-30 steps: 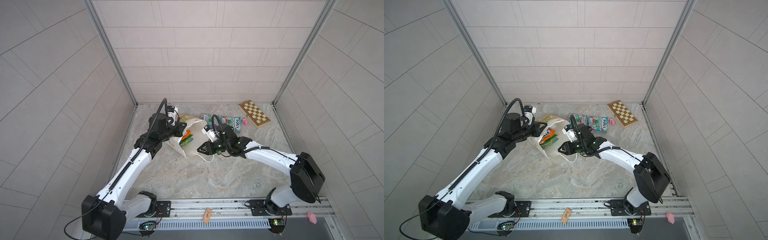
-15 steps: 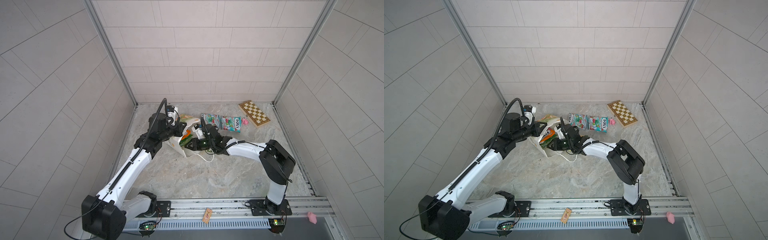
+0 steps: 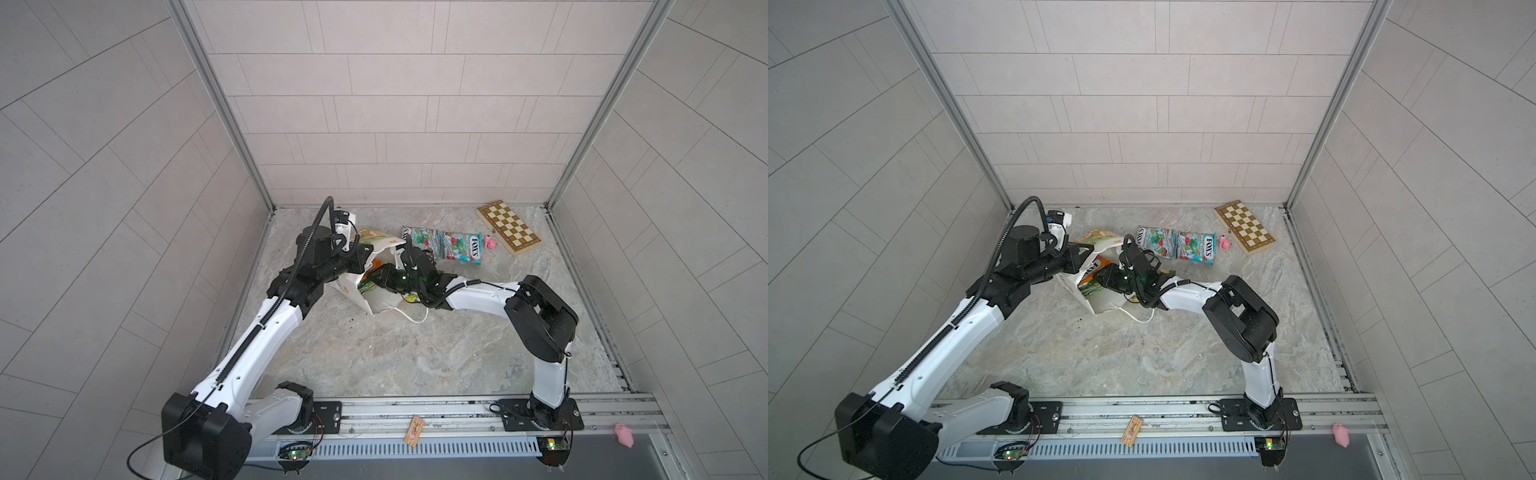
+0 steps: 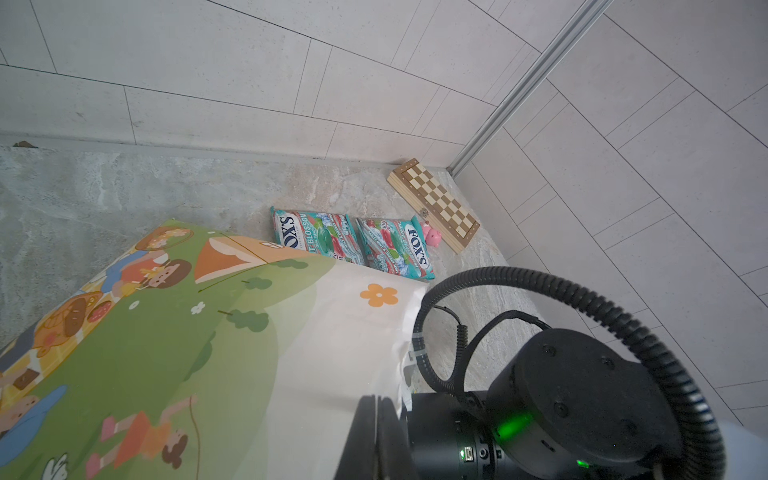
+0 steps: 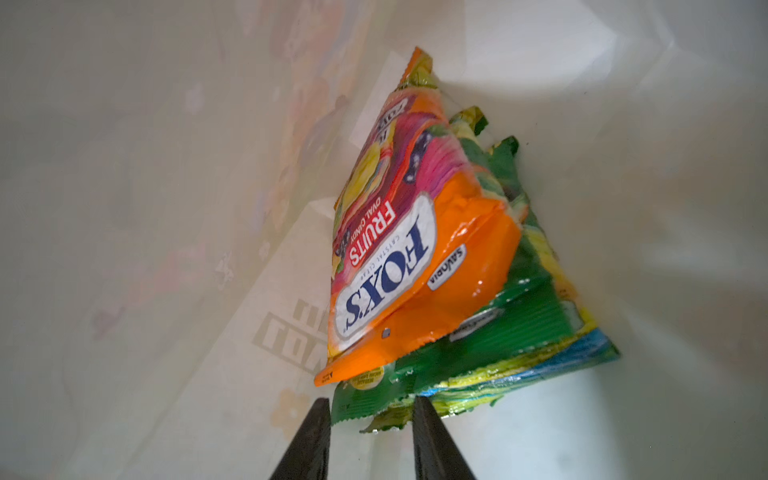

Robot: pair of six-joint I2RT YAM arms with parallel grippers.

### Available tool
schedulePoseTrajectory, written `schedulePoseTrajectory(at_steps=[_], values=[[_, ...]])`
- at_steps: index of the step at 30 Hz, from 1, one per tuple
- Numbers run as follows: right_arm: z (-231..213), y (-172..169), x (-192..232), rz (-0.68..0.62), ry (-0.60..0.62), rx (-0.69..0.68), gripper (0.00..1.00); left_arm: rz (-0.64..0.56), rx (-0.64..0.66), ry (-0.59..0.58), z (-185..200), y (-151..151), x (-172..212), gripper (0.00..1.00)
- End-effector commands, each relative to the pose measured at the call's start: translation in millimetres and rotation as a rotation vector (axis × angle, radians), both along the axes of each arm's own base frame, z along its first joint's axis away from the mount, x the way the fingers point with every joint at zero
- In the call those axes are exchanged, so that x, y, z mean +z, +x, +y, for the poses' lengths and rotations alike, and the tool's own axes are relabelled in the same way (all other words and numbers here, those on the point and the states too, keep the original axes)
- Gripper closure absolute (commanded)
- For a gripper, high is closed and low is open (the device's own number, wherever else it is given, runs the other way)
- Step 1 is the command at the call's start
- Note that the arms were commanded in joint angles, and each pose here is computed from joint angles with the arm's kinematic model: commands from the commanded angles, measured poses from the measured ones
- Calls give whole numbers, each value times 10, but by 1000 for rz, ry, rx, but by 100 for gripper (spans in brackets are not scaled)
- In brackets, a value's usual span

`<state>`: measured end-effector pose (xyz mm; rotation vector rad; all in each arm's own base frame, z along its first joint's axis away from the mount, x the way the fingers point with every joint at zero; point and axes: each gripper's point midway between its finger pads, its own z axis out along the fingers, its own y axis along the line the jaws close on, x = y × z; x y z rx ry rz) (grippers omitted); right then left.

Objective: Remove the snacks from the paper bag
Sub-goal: 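Move the right gripper back into the bag toward the orange packet, then close the right gripper on the orange Fruits packet inside the bag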

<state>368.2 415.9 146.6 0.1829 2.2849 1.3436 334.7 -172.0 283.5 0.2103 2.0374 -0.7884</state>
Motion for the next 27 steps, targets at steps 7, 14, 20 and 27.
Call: schedulePoseTrajectory(at_steps=[7, 14, 20, 27], values=[[-105, 253, 3, 11, 8, -180, 66, -58, -35, -9, -43, -39, 178, 100], [-108, 335, -17, 10, 3, -215, 66, -40, -52, -22, -81, -31, 157, 100], [-112, 375, -73, 17, -16, -236, 66, -38, -59, -26, -93, -35, 161, 100], [-131, 397, -141, 27, -26, -252, 66, -36, -62, -27, -100, -35, 156, 100]])
